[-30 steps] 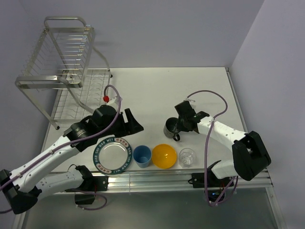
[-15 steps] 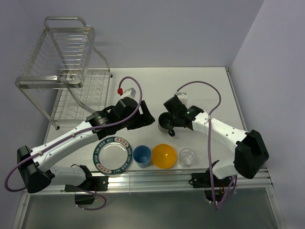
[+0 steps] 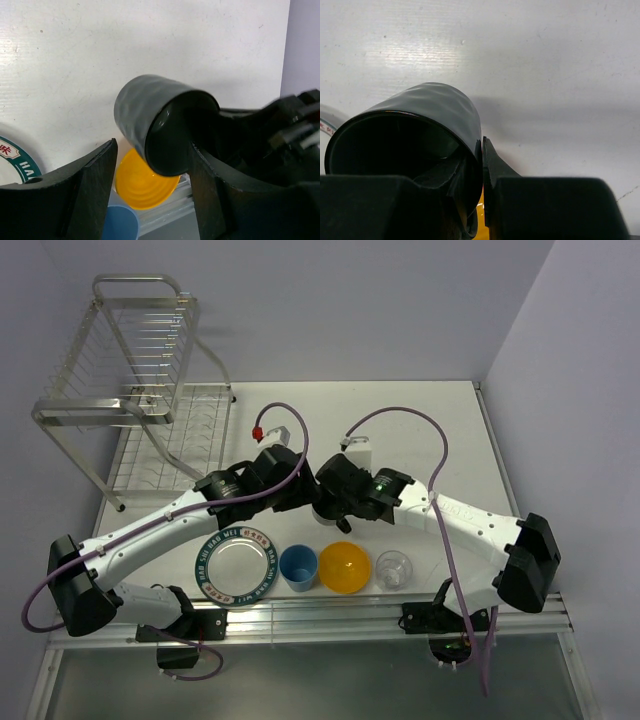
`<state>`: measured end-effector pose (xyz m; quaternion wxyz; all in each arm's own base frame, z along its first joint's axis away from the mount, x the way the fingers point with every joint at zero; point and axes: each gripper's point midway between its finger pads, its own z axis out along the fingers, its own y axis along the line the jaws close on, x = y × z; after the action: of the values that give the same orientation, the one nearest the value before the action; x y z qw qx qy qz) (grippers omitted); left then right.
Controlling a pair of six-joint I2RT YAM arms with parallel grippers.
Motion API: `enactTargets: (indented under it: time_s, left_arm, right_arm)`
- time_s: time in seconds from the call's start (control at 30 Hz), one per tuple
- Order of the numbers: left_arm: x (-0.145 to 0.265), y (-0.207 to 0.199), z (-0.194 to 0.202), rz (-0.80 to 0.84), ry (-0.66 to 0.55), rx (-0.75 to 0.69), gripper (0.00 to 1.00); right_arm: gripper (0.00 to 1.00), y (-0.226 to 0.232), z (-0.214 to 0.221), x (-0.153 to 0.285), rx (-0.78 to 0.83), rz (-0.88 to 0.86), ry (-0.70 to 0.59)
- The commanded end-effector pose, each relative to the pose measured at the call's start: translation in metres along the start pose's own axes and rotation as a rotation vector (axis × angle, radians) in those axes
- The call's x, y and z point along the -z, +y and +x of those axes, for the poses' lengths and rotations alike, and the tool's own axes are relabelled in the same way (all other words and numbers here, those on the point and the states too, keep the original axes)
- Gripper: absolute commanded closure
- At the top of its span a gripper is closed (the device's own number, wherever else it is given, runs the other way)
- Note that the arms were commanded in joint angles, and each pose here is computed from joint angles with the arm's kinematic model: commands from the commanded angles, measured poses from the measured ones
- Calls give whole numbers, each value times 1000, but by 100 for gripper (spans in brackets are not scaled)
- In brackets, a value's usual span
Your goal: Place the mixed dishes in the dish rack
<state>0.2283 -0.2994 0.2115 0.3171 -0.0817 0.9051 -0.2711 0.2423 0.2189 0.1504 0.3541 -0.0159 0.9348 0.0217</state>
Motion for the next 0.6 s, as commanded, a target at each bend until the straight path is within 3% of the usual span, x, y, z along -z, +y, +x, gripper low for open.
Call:
enactTargets:
  time_s: [0.0, 0.2, 0.5, 0.53, 0.57]
  left_arm:
    - [2, -10, -10, 18, -36, 9, 37]
    - [-5, -7, 1, 28, -8, 11, 46]
    - [-10, 1, 7, 9, 1, 0, 44]
    - [-11, 0, 7, 12, 4, -1, 46]
    - [-12, 0, 8, 15, 6, -4, 55]
  right_arm:
    - [100, 11, -40, 35, -102, -43, -141]
    - [100, 19, -46, 54, -113, -94, -184]
    - [100, 22, -53, 77, -120, -142, -228]
    - [100, 24, -52, 79, -109, -150, -228]
    - [100, 25, -52, 79, -105, -152, -228]
